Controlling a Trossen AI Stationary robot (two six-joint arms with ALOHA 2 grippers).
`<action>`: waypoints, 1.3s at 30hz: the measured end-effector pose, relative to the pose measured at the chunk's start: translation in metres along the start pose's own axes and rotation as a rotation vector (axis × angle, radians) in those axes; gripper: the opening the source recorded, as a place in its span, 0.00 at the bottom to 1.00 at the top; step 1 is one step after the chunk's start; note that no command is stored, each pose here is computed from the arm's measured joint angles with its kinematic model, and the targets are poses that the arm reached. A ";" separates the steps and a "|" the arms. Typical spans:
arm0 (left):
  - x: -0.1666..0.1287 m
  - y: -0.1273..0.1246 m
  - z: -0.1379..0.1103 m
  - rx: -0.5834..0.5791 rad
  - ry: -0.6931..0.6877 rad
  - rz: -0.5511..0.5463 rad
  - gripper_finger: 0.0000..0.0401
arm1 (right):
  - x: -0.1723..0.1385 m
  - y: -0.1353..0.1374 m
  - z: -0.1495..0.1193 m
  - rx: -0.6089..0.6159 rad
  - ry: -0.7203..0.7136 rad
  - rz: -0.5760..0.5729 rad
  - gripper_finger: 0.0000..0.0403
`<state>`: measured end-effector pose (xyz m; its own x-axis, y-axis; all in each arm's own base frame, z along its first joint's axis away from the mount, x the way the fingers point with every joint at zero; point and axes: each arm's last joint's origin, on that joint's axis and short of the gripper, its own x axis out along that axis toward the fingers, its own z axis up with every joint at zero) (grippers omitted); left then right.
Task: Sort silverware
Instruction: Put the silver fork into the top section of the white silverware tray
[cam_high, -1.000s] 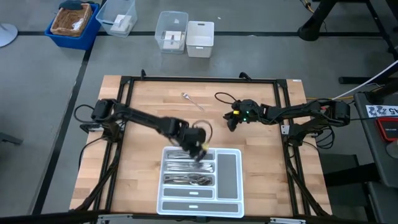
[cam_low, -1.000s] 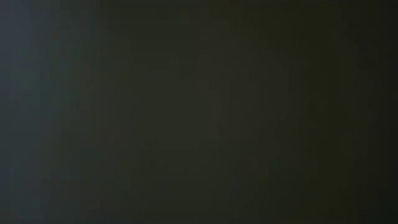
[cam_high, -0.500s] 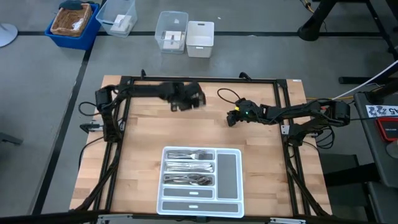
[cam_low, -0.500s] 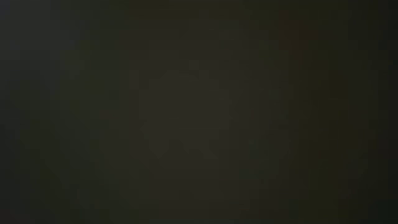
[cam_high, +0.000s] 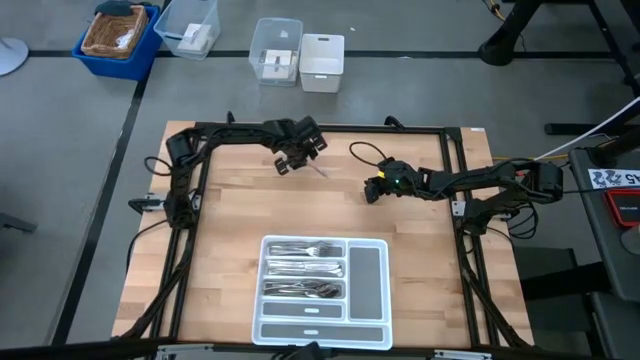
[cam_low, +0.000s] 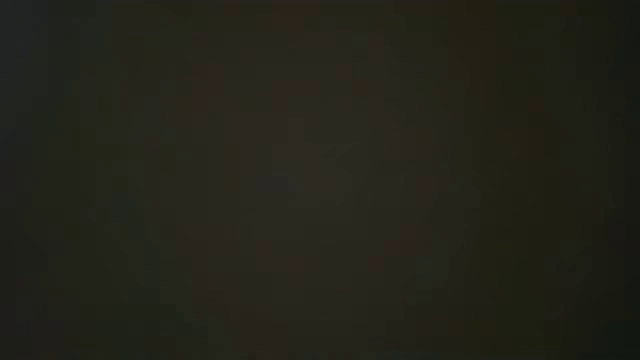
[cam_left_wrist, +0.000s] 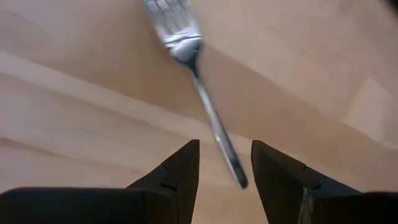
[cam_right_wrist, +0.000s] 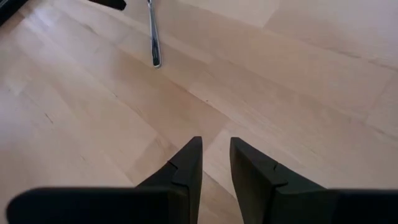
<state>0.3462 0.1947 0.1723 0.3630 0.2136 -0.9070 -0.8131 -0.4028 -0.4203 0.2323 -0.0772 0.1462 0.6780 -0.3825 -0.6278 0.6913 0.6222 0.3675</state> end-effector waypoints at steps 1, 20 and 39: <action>0.002 0.001 0.002 -0.013 0.003 0.008 0.33 | 0.000 0.000 0.000 -0.003 0.002 -0.002 0.21; 0.007 0.011 0.031 -0.166 -0.055 0.084 0.33 | 0.000 0.000 -0.001 -0.006 0.006 -0.005 0.21; 0.037 0.010 0.031 -0.163 -0.082 0.067 0.33 | 0.000 -0.001 -0.001 -0.011 0.008 -0.005 0.21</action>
<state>0.3375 0.2261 0.1353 0.2666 0.2507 -0.9306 -0.7475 -0.5557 -0.3638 0.2316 -0.0771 0.1455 0.6721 -0.3804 -0.6353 0.6922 0.6275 0.3565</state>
